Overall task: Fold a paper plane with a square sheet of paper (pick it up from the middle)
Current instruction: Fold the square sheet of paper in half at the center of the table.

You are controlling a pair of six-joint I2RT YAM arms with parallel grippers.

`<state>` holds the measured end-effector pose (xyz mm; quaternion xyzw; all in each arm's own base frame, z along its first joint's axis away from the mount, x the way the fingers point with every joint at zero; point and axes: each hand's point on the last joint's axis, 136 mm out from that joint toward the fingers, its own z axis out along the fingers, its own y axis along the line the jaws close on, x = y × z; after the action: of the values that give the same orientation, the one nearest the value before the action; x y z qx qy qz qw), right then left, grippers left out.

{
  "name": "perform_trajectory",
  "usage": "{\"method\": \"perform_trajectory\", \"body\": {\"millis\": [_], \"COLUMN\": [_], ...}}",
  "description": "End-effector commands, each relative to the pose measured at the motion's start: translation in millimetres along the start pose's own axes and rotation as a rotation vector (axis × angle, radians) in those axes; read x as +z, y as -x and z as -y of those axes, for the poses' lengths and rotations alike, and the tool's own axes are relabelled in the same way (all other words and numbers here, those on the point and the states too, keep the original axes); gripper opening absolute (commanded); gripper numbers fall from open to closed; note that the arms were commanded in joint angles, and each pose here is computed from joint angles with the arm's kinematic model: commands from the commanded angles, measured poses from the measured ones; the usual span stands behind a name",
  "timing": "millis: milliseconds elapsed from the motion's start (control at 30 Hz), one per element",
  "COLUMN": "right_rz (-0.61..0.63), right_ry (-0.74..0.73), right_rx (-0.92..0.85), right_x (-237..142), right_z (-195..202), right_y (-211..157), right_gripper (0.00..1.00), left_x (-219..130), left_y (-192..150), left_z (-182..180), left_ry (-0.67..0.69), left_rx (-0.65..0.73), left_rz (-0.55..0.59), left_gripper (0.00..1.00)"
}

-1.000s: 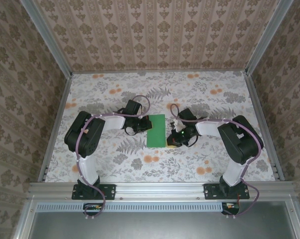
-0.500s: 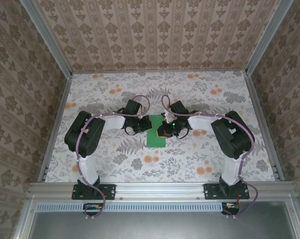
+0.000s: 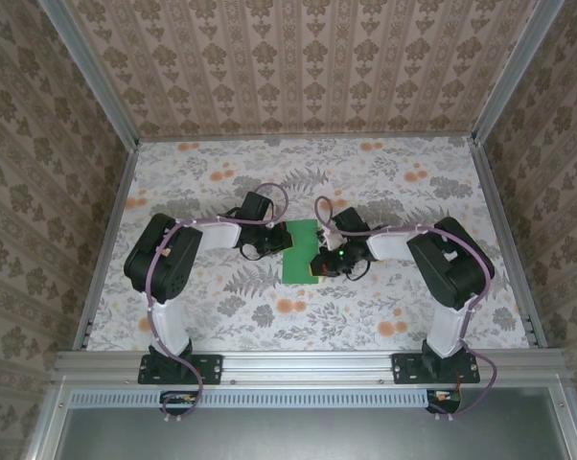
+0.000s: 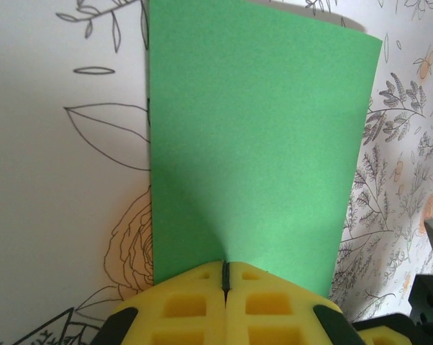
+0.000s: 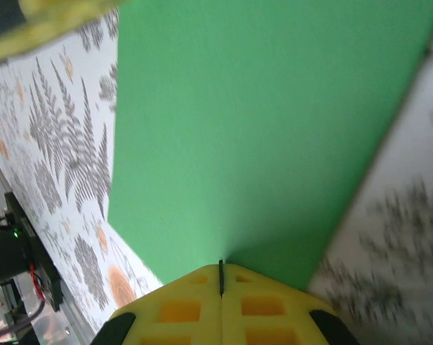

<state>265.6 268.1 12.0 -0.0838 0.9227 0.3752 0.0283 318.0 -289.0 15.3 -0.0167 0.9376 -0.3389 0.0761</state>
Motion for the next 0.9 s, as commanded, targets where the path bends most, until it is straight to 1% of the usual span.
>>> {"method": "perform_trajectory", "body": {"millis": [0,100,167,333,400,500,633,767,867], "right_rz": [-0.115,-0.096,-0.067,0.099,0.142,0.137,0.153,0.142,0.134], "right_ry": [-0.088,-0.098,-0.095,-0.061,-0.049,-0.051,-0.061,-0.061,-0.054], "right_rx": [0.078,0.071,0.052,-0.003,-0.013,0.012,0.047,0.086,0.106], "right_x": [-3,-11,-17,-42,-46,-38,-26,-14,-8], "right_z": [29,26,18,-15,-24,-26,-21,-15,-13], "right_y": [-53,-53,-44,11,31,51,72,79,81], "right_gripper": [0.00,0.00,0.00,0.00,0.00,0.00,0.00,0.00,0.00], "left_x": [15,16,16,3,-6,-19,-30,-37,-37], "left_y": [-52,-47,-43,-28,-22,-17,-6,8,18], "left_z": [-99,-93,-89,-70,-64,-55,-21,9,26], "left_ry": [0.340,0.327,0.319,0.281,0.267,0.227,0.095,0.002,-0.032], "left_rx": [-0.145,-0.128,-0.115,-0.073,-0.068,-0.062,0.009,0.073,0.104], "left_rz": [-0.132,-0.131,-0.129,-0.084,-0.053,-0.015,0.022,0.055,0.067], "left_gripper": [0.00,0.00,0.00,0.00,0.00,0.00,0.00,0.00,0.03]}}
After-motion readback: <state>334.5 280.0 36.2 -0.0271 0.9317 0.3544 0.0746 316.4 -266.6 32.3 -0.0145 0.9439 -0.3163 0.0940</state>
